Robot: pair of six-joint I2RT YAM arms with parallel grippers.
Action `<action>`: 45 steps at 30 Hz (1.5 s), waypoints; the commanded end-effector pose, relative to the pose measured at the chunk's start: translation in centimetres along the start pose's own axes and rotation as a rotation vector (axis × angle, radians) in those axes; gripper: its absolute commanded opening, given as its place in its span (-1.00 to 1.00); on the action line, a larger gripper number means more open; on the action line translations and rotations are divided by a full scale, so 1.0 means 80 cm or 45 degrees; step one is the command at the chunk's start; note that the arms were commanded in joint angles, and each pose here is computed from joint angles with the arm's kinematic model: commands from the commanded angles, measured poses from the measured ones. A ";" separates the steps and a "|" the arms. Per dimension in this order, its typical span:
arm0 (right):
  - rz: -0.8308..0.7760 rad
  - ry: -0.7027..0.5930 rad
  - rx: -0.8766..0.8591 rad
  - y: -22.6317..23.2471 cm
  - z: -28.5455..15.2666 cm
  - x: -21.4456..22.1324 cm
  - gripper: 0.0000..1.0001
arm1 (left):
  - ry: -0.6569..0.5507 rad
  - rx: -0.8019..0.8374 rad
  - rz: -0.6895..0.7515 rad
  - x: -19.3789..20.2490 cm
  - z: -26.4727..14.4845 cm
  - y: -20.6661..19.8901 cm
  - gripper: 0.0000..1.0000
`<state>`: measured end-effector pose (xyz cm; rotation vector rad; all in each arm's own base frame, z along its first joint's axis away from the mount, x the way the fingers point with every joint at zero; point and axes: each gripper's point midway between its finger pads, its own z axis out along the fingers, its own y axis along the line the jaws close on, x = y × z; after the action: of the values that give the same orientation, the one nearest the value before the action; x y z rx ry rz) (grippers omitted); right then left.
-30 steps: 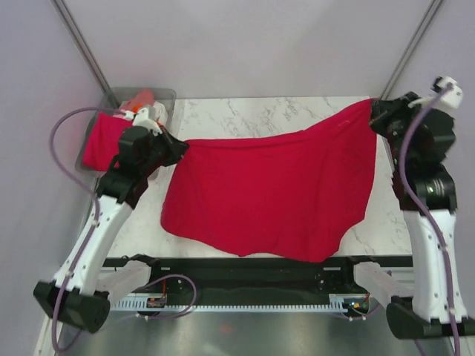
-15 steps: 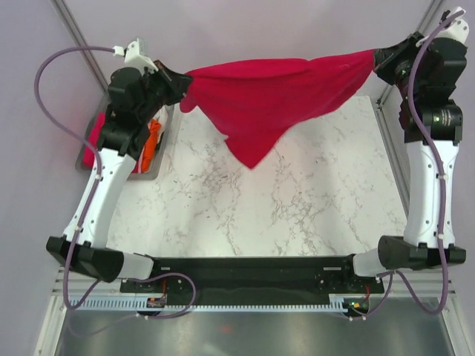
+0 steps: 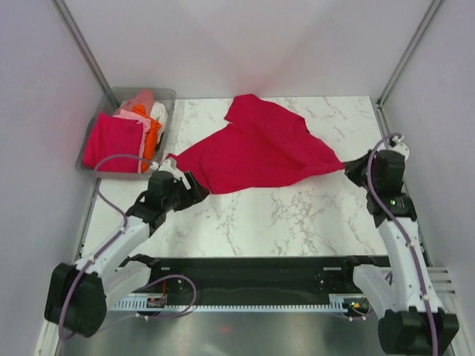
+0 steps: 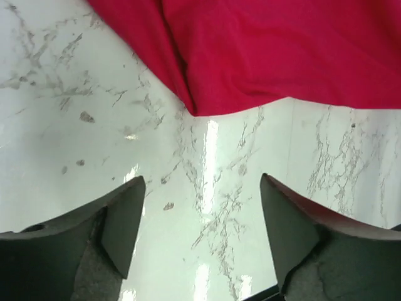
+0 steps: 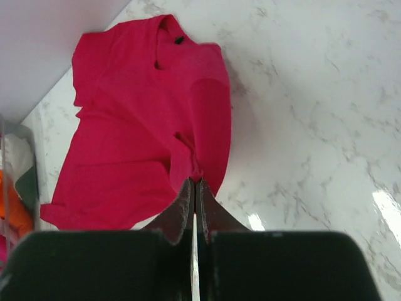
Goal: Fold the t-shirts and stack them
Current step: Flatten the tshirt out
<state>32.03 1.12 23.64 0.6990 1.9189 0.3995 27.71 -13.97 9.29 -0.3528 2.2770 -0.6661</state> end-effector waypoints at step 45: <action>-0.045 -0.120 0.066 -0.091 -0.006 0.080 -0.97 | 0.174 -0.468 0.356 -0.116 0.199 -0.008 -0.72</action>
<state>26.88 -0.44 14.57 0.7303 1.8874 0.2871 45.45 -16.88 4.67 -0.1852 2.5364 -0.1721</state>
